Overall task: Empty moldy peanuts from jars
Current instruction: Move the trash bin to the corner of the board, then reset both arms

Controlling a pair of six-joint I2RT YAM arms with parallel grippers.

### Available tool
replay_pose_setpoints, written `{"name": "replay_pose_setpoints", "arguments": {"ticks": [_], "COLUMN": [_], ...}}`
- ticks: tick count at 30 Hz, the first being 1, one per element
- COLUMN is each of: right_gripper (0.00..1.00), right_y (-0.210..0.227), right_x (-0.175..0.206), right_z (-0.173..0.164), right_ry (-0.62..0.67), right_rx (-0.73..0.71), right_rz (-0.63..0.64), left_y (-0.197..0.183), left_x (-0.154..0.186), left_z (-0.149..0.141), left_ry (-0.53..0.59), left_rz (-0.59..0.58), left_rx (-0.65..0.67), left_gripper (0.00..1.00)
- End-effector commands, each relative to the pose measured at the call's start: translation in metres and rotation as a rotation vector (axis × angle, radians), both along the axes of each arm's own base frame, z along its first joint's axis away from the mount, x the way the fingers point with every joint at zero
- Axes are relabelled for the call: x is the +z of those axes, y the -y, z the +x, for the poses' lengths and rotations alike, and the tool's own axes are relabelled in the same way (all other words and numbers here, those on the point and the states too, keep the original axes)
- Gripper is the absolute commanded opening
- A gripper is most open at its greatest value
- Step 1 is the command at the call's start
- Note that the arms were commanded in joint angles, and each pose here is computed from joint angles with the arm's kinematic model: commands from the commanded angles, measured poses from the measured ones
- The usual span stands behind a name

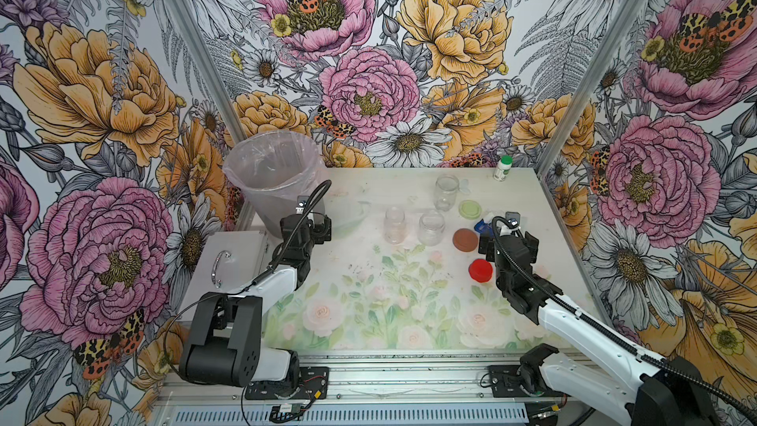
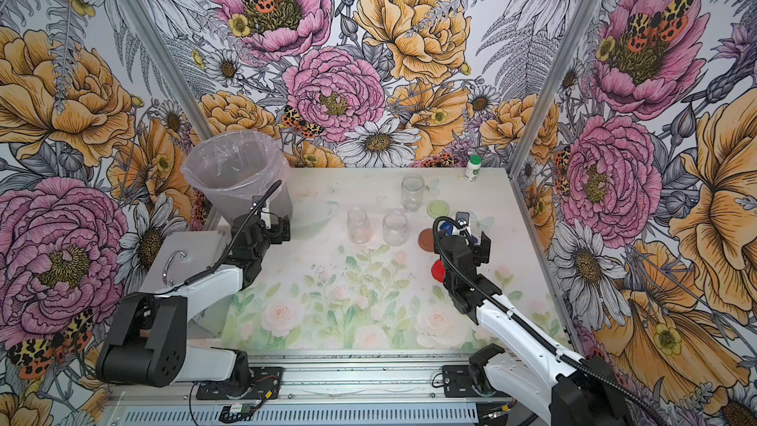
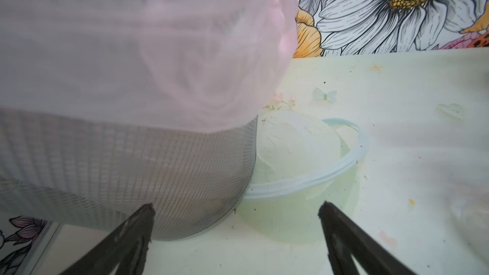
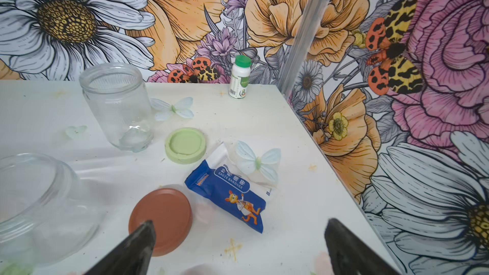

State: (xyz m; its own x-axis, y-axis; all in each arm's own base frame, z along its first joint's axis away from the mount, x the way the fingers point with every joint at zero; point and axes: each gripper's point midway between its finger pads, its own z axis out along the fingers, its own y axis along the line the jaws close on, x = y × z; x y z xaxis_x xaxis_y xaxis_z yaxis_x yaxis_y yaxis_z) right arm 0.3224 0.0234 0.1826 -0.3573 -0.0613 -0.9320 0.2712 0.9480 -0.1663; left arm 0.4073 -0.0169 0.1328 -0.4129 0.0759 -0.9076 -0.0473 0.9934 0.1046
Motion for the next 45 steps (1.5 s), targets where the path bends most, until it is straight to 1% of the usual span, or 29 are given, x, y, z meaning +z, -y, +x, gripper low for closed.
{"name": "replay_pose_setpoints", "arguments": {"ticks": [1,6,8,10,12,13,15,16,17,20,22,23,26,31,33,34,38,41,42,43,45], "right_gripper": [0.99,0.99,1.00,0.99,1.00,1.00,1.00,0.99,1.00,1.00,1.00,1.00,1.00,1.00,1.00,1.00,1.00,1.00,1.00,1.00,1.00], "right_y": [0.015,0.028,0.030,0.031,0.031,0.030,0.027,0.030,0.032,0.025,0.017,0.016,0.016,0.019,0.027,0.029,0.036,0.036,0.035,0.036,0.038], "right_x": [0.008,0.004,0.000,-0.003,-0.007,-0.010,-0.009,-0.006,-0.008,-0.027,-0.026,-0.029,-0.038,-0.041,-0.041,-0.043,-0.048,-0.063,-0.061,-0.067,-0.066], "right_z": [0.001,0.002,0.003,0.005,0.008,0.010,0.010,0.010,0.013,0.027,0.033,0.038,0.051,0.053,0.053,0.053,0.057,0.063,0.068,0.068,0.073], "right_ry": [0.085,0.111,0.123,0.134,0.138,0.154,0.245,0.284,0.293,0.216,0.241,0.236,0.202,0.178,0.185,0.183,0.175,0.152,0.167,0.120,0.121], "right_rx": [-0.072,-0.098,-0.090,-0.082,-0.069,-0.049,-0.010,-0.025,-0.039,-0.003,0.036,0.048,0.041,0.076,0.056,0.063,0.101,0.178,0.178,0.172,0.177], "right_rz": [0.020,-0.006,-0.010,-0.011,-0.033,-0.055,-0.084,-0.085,-0.098,-0.166,-0.166,-0.157,-0.183,-0.131,-0.103,-0.091,-0.012,0.061,0.045,0.057,0.072], "left_y": [-0.008,-0.009,-0.013,-0.016,-0.019,-0.020,-0.023,-0.026,-0.029,-0.035,-0.034,-0.035,-0.035,-0.030,-0.027,-0.028,-0.028,-0.028,-0.028,-0.028,-0.028], "left_x": [0.008,0.001,-0.003,-0.005,-0.003,-0.003,-0.002,-0.002,-0.003,-0.006,-0.006,-0.006,-0.006,-0.010,-0.013,-0.014,-0.014,-0.014,-0.014,-0.014,-0.013], "left_z": [0.005,0.001,0.002,0.003,0.003,0.001,-0.002,-0.003,-0.004,-0.002,-0.003,-0.003,-0.003,-0.008,-0.007,-0.007,-0.007,-0.007,-0.007,-0.007,-0.007], "left_ry": [0.085,0.108,0.123,0.100,0.114,0.117,0.142,0.146,0.156,0.165,0.165,0.168,0.170,0.186,0.209,0.202,0.200,0.200,0.202,0.202,0.203], "left_rz": [0.025,0.041,0.040,0.034,0.033,0.032,0.017,0.007,-0.008,-0.053,-0.053,-0.055,-0.053,-0.069,-0.071,-0.077,-0.077,-0.079,-0.079,-0.079,-0.079], "left_rx": [0.019,0.037,0.060,0.073,0.093,0.102,0.106,0.113,0.120,0.117,0.108,0.108,0.108,0.073,0.053,0.056,0.054,0.055,0.055,0.053,0.053], "left_gripper": [0.99,0.99,0.99,0.99,0.99,0.99,0.99,0.99,0.99,0.99,0.99,0.99,0.99,0.99,0.99,0.99,0.99,0.99,0.99,0.99,0.99]}}
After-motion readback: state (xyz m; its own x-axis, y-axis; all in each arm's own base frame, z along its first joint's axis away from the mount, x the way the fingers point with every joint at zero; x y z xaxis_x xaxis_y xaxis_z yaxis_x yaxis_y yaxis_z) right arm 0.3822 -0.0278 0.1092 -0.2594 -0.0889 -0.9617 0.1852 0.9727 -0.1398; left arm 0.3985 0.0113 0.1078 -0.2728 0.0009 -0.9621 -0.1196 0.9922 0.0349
